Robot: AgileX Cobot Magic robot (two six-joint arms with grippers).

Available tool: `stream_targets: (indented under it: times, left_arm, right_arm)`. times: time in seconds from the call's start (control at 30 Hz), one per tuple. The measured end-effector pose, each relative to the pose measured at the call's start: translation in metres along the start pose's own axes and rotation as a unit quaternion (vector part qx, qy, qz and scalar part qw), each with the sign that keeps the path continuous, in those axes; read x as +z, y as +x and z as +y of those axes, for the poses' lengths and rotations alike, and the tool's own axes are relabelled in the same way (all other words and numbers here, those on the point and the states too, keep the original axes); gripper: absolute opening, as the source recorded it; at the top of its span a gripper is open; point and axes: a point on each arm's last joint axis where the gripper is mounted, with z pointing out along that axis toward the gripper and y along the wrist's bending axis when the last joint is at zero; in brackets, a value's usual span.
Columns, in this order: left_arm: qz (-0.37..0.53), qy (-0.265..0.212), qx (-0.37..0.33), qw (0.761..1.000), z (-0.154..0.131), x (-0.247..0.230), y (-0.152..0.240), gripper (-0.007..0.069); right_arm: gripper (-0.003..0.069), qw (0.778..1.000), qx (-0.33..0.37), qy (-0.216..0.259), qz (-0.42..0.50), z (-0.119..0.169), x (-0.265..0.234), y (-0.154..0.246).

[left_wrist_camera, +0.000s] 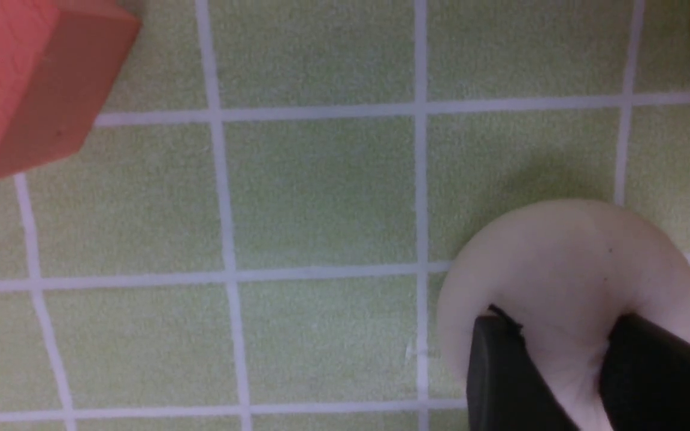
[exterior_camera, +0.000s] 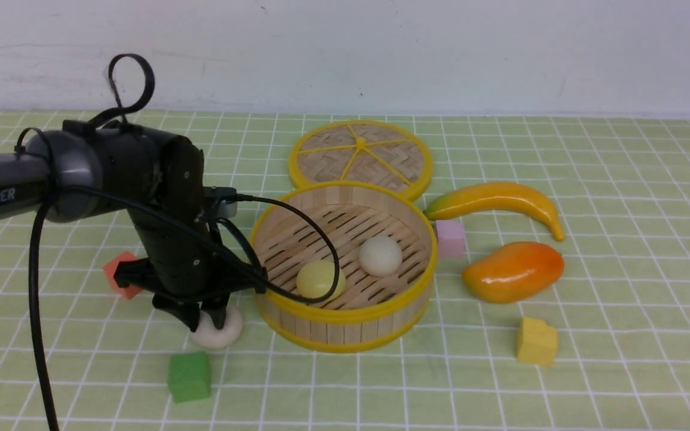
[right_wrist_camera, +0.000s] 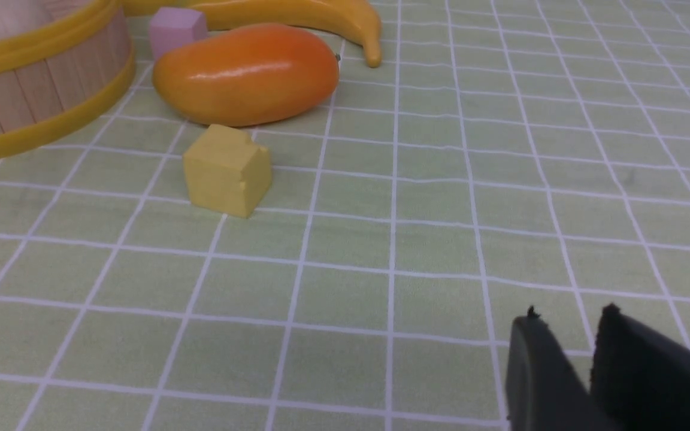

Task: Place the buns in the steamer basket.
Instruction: Use the left arm to grab a steamed stuffed bun

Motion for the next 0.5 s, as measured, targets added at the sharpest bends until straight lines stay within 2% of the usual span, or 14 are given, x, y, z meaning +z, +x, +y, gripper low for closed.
stream_targets:
  times: [0.13,0.17,0.23,0.27,0.5]
  left_arm:
    - [0.007,-0.002,0.001,1.0,0.0003,-0.0002,0.0012,0.0179]
    - [0.009,-0.003,0.002,1.0,0.0004,-0.0004,0.0014,0.012]
    - [0.01,-0.003,0.002,1.0,0.0004,-0.0006,0.0014,0.0074]
    - [0.01,-0.003,0.003,1.0,0.0004,-0.0006,0.0014,0.0006]
    - [0.008,0.002,0.012,1.0,-0.0002,-0.0043,0.0017,-0.0012]
  right_arm:
    - [0.0161,1.0,0.0,0.0,0.0,0.0,0.0,0.0]
    - [0.0163,1.0,0.0,0.0,0.0,0.0,0.0,0.0]
    - [0.0165,1.0,0.0,0.0,0.0,0.0,0.0,0.0]
    - [0.0167,1.0,0.0,0.0,0.0,0.0,0.0,0.0]
    - [0.0176,1.0,0.001,0.0,0.0,0.0,0.0,0.0]
